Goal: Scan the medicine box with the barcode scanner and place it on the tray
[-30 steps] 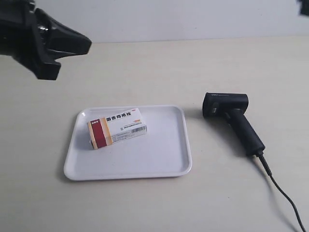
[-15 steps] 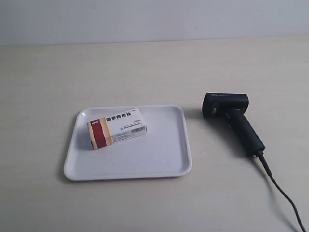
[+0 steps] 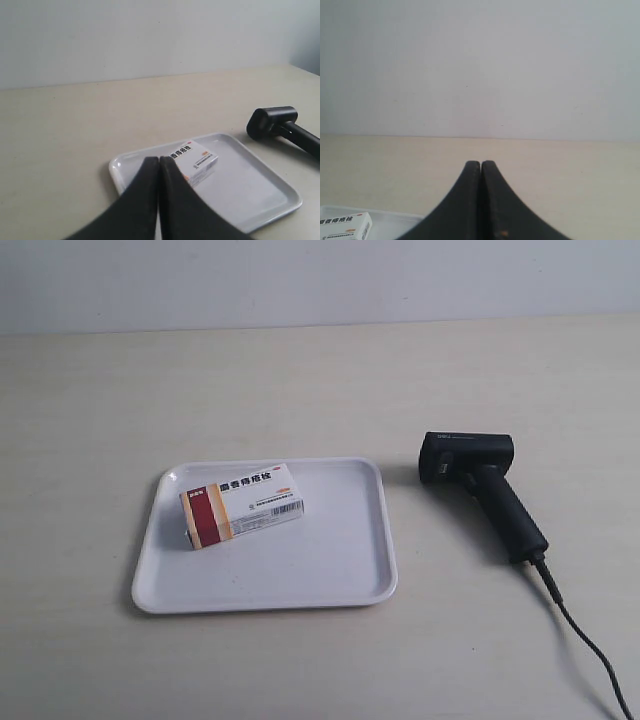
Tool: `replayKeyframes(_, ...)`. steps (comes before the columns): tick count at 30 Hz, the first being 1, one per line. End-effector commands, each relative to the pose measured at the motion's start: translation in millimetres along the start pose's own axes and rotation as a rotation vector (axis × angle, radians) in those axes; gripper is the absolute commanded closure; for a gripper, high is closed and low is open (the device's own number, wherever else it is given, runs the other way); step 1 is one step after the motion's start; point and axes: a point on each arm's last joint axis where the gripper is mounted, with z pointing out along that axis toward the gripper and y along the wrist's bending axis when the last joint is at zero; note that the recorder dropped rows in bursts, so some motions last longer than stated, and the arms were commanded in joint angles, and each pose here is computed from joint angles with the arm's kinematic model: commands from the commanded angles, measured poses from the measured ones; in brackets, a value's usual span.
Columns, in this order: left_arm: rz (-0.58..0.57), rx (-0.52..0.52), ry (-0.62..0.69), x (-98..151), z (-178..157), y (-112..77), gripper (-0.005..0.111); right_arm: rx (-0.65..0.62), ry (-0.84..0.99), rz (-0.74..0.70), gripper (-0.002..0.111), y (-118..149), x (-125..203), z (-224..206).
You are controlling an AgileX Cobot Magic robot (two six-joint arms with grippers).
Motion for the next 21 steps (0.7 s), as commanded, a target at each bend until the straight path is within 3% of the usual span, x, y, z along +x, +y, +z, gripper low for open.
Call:
replayKeyframes(1, 0.095, -0.026, -0.003, 0.4, -0.5, 2.4, 0.104, 0.005, -0.004, -0.002, 0.108, -0.5, 0.7, -0.7)
replayKeyframes(6, 0.076, -0.144, -0.102, -7.0, -6.4, 12.1, 0.104, 0.005, -0.015, -0.002, 0.108, -0.5, -0.3, -0.7)
replayKeyframes(18, 0.073, -0.151, -0.140, -9.4, -8.9, 12.4, 0.104, 0.005, -0.008, 0.001, 0.108, -0.5, 0.3, -0.7)
replayKeyframes(21, 0.057, -0.212, -0.144, -8.2, -12.4, 15.8, 0.104, 0.005, -0.008, 0.001, 0.108, -0.5, 0.3, -0.7)
